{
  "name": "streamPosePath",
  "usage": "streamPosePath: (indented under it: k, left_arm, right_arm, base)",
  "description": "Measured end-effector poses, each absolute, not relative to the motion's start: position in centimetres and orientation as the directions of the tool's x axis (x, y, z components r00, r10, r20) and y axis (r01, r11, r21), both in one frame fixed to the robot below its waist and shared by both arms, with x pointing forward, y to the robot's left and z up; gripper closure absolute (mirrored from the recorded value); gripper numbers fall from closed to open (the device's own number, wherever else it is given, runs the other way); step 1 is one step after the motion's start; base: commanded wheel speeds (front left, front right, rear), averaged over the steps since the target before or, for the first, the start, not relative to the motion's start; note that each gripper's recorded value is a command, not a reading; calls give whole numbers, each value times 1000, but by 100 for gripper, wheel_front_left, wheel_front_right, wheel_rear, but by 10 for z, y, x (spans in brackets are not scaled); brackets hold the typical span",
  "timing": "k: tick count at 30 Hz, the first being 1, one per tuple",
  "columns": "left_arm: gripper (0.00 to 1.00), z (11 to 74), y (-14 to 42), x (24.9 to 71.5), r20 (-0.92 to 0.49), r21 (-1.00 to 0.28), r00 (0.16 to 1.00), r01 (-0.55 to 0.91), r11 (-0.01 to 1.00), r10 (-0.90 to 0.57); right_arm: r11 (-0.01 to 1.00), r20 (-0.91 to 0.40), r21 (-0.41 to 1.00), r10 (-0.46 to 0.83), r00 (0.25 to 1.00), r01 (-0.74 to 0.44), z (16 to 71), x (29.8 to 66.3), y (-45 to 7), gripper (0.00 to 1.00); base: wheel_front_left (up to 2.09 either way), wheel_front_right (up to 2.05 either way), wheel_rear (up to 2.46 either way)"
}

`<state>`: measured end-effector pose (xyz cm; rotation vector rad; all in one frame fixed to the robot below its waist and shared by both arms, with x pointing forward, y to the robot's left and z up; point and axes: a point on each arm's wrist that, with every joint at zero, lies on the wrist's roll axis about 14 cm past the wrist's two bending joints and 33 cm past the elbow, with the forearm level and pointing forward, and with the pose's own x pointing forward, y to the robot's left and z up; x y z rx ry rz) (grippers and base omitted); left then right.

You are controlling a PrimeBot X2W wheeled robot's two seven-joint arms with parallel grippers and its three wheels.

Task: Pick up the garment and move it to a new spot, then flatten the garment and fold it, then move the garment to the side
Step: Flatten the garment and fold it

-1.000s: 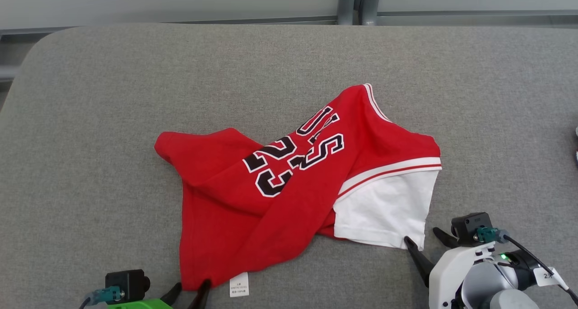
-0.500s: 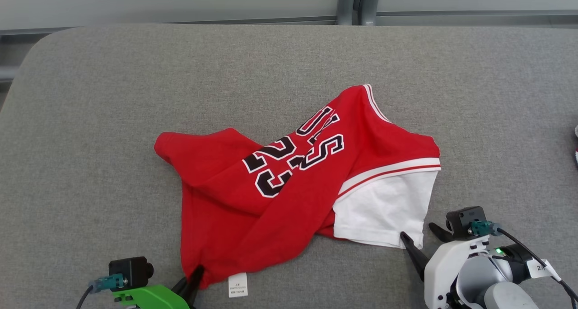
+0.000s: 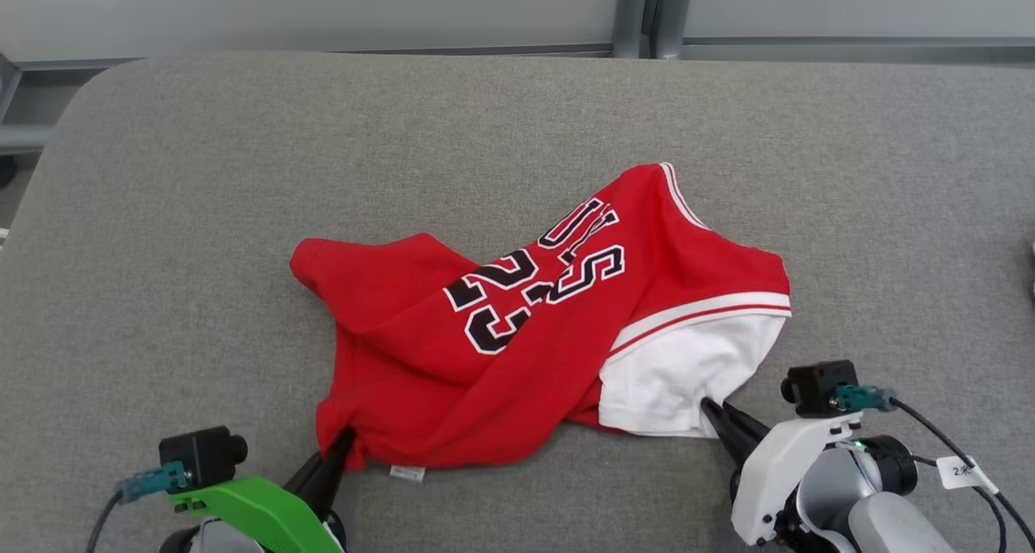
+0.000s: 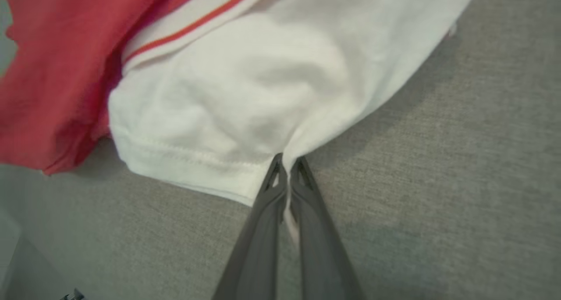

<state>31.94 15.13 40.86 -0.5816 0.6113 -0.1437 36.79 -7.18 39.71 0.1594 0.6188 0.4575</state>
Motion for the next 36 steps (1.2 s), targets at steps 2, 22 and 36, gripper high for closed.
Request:
streamPosePath:
  k: [2, 22, 36]
  left_arm:
    - [100, 421, 154, 326, -463, -563, 837, -23, 826, -292]
    - [100, 602, 178, 349, -78, -478, 929, 285, 831, -363]
    - [100, 681, 152, 391, -109, -344, 836, 475, 810, -537]
  right_arm:
    - [879, -479, 327, 470, 741, -346, 410, 373, -71, 100]
    - [826, 246, 410, 307, 919, -386, 690, 403, -182, 100]
    - [833, 424, 206, 396, 814, -513, 815, 397, -166, 100]
  base:
    - [0, 0, 0]
    - [0, 0, 0]
    - [0, 0, 0]
